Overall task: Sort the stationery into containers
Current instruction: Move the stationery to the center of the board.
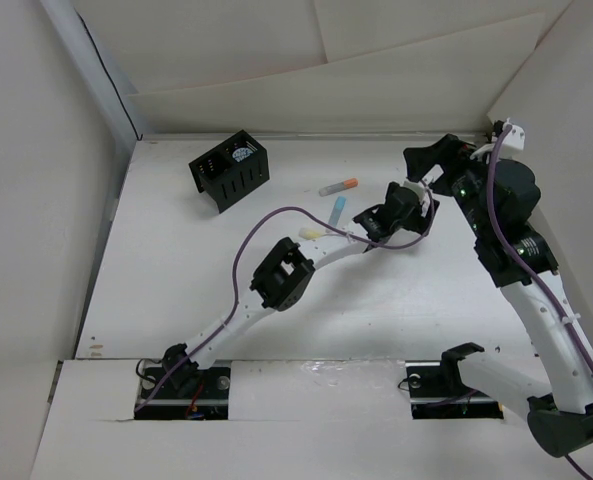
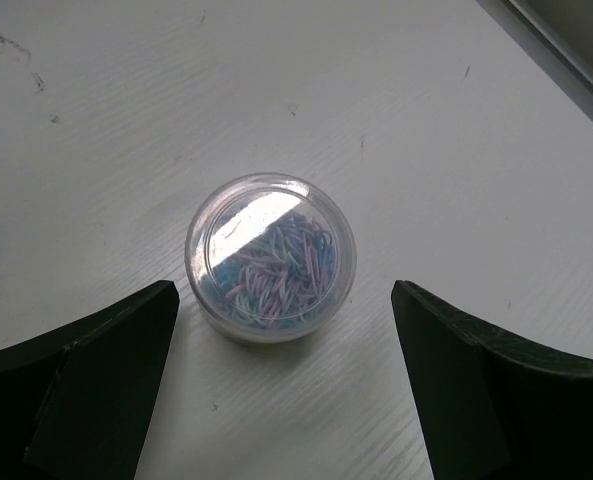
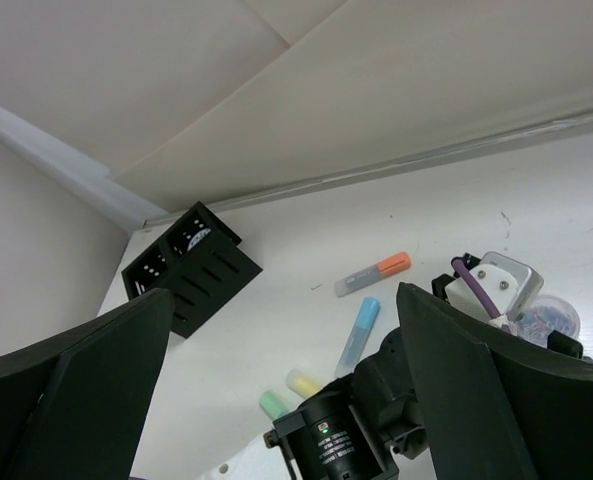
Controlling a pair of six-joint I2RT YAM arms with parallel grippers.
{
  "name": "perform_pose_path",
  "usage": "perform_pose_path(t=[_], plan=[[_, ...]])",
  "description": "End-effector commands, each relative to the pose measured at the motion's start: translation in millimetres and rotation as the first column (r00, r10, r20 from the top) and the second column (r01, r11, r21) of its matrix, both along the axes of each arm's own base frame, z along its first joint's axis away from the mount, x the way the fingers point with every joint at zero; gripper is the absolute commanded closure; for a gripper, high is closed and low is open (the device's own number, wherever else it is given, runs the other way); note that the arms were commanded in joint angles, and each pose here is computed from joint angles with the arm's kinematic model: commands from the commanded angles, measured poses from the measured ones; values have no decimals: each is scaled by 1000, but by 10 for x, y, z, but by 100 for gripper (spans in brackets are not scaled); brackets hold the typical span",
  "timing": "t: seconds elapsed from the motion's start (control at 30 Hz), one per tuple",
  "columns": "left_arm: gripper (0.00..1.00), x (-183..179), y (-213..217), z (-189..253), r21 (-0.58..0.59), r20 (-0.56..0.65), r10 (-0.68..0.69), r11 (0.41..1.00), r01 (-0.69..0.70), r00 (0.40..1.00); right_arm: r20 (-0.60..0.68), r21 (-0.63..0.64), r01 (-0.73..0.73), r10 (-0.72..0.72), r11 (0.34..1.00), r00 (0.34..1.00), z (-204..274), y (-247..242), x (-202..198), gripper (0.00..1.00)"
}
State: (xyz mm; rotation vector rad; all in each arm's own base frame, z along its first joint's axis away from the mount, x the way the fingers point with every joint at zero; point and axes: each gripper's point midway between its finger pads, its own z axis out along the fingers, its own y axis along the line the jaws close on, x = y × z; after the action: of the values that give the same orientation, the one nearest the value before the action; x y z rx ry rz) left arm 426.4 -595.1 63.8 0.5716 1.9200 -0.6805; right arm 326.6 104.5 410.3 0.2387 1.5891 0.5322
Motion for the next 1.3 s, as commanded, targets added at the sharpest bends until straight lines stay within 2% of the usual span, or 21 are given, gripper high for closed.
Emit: perform_pose_path(t=[0.0,0.17,0.27,0.53,0.6,0.63,0.67,0.7,0.73,0.8,0.83,0.87,0.93,0.97,1.27], plan=[[15,114,-133,547,-133,80,41,991,-30,996,78,6,-51,51,999,996,245,89,-49,1],[23,157,-123,469,-141,71,73,988,-62,995,80,-3,-60,60,998,995,243,102,-54,1],[32,162,-131,513,-149,75,73,987,-62,994,90,-1,-60,60,998,994,277,90,-87,1],[46,151,-109,536,-133,75,70,989,-60,995,113,-4,-59,59,998,992,348,55,-183,1],[51,121,-36,386,-94,55,77,993,-71,996,123,-1,-59,59,998,991,381,43,-216,1],[53,100,2,519,-92,66,74,993,-68,995,123,-1,-59,59,998,991,381,43,-216,1],[54,56,67,344,-66,51,72,995,-69,996,123,-1,-59,59,998,991,381,43,-216,1],[58,43,114,354,-61,51,81,995,-78,995,123,-1,-59,59,998,991,381,43,-216,1],[60,36,167,563,-82,67,95,993,-89,993,113,-4,-59,59,998,992,331,47,-204,1],[64,-22,285,460,-55,56,104,993,-101,993,113,-4,-59,59,998,992,331,47,-204,1],[65,-28,346,473,-46,57,119,992,-117,991,113,-4,-59,59,998,992,316,41,-222,1],[66,-48,376,674,-72,70,121,991,-116,990,104,-6,-59,59,998,993,293,41,-223,1],[68,-95,506,587,-41,61,138,990,-135,989,103,-7,-59,60,998,993,270,35,-239,1],[69,-101,547,749,-62,75,149,988,-145,986,103,-7,-59,60,998,993,270,35,-239,1],[70,-318,878,678,-59,45,168,984,-165,985,73,-15,-59,60,998,995,111,40,-225,1]])
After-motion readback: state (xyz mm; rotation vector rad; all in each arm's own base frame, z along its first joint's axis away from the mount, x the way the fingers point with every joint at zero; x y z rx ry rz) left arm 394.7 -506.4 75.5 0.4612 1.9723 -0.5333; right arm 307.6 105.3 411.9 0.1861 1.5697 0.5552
